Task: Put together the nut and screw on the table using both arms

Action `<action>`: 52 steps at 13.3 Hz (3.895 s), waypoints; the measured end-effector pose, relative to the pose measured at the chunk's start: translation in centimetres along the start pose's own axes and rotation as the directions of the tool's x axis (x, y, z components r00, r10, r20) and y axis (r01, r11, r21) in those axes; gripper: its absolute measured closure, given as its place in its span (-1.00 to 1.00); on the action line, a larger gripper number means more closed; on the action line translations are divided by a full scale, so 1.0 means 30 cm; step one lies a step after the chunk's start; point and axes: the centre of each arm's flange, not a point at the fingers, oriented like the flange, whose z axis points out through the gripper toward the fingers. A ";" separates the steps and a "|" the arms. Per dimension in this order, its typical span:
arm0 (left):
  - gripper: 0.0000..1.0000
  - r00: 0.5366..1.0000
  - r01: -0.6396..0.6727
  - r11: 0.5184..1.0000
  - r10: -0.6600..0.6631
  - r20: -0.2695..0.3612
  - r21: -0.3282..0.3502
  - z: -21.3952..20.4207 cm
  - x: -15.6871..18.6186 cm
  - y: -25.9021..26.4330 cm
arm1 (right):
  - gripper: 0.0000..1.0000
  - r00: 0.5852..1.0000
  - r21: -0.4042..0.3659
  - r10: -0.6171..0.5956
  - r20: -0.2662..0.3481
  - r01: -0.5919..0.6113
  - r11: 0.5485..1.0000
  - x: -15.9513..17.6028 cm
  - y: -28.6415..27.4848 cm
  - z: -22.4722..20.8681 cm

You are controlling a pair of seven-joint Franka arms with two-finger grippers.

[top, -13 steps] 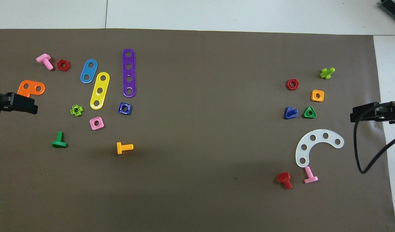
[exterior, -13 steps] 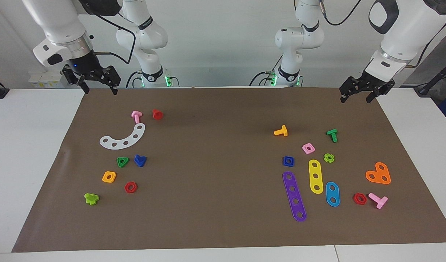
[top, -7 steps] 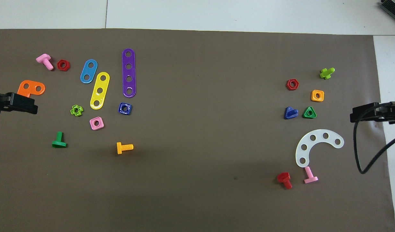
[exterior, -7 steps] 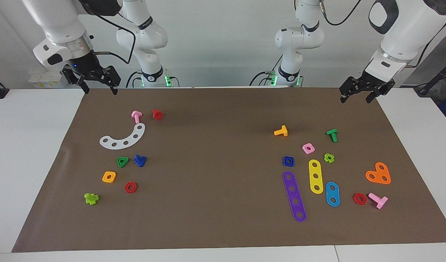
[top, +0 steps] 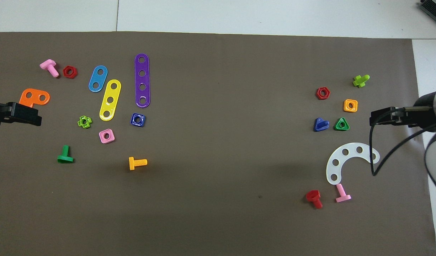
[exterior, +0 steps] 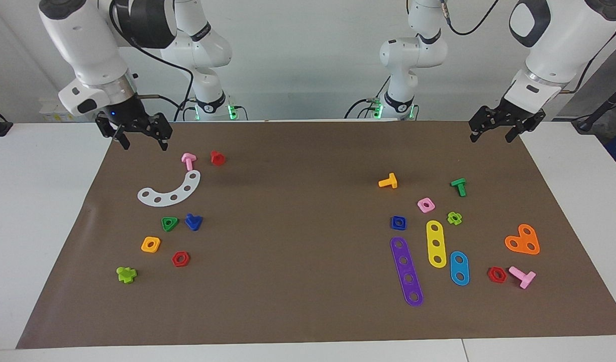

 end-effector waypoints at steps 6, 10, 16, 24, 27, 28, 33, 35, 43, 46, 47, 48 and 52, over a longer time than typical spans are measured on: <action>-1.00 1.000 0.000 1.000 0.000 0.000 0.000 0.000 0.000 0.000 | -1.00 0.998 0.015 -0.055 -0.034 0.055 0.998 0.109 -0.136 0.495; -1.00 1.000 0.000 1.000 0.000 0.000 0.000 0.000 0.000 0.000 | -0.95 0.995 0.010 -0.102 0.000 0.102 0.995 0.059 -0.097 0.694; -1.00 1.000 0.000 1.000 0.000 0.000 0.000 0.000 0.000 0.000 | -0.13 0.991 0.008 -0.132 -0.017 0.132 0.991 0.015 -0.055 0.780; -1.00 1.000 0.000 1.000 0.000 0.000 0.000 0.000 0.000 0.000 | 0.21 0.990 0.007 -0.134 -0.034 0.134 0.991 0.016 -0.054 0.787; -1.00 1.000 0.000 1.000 0.000 0.000 0.000 0.000 0.000 0.000 | 0.22 0.990 0.006 -0.134 -0.035 0.134 0.991 0.016 -0.054 0.799; -1.00 1.000 0.000 1.000 0.000 0.000 0.000 0.000 0.000 0.000 | 0.22 0.990 0.006 -0.134 -0.035 0.134 0.991 0.016 -0.054 0.801; -1.00 1.000 0.000 1.000 0.000 0.000 0.000 0.000 0.000 0.000 | 0.61 0.992 0.006 -0.118 -0.035 0.119 0.993 0.018 -0.024 0.802; -1.00 1.000 0.000 1.000 0.000 0.000 0.000 0.000 0.000 0.000 | 0.61 0.992 0.006 -0.118 -0.038 0.119 0.993 0.021 -0.025 0.797; -1.00 1.000 0.000 1.000 0.000 0.000 0.000 0.000 0.000 0.000 | 0.61 0.995 0.040 0.029 -0.093 -0.026 0.999 0.167 -0.358 0.314; -1.00 1.000 0.000 1.000 0.000 0.000 0.000 0.000 0.000 0.000 | 0.61 0.991 0.080 0.076 -0.114 -0.067 0.995 0.120 -0.723 0.291; -1.00 1.000 0.000 1.000 0.000 0.000 0.000 0.000 0.000 0.000 | 0.61 0.988 0.097 0.096 -0.118 -0.085 0.992 0.099 -0.859 0.322; -1.00 1.000 0.000 1.000 0.000 0.000 0.000 0.000 0.000 0.000 | 0.61 0.986 0.110 0.115 -0.120 -0.102 0.989 0.082 -0.981 0.361; -1.00 1.000 0.000 1.000 0.000 0.000 0.000 0.000 0.000 0.000 | 0.61 0.981 0.085 0.141 -0.135 -0.131 0.988 0.017 -1.284 0.584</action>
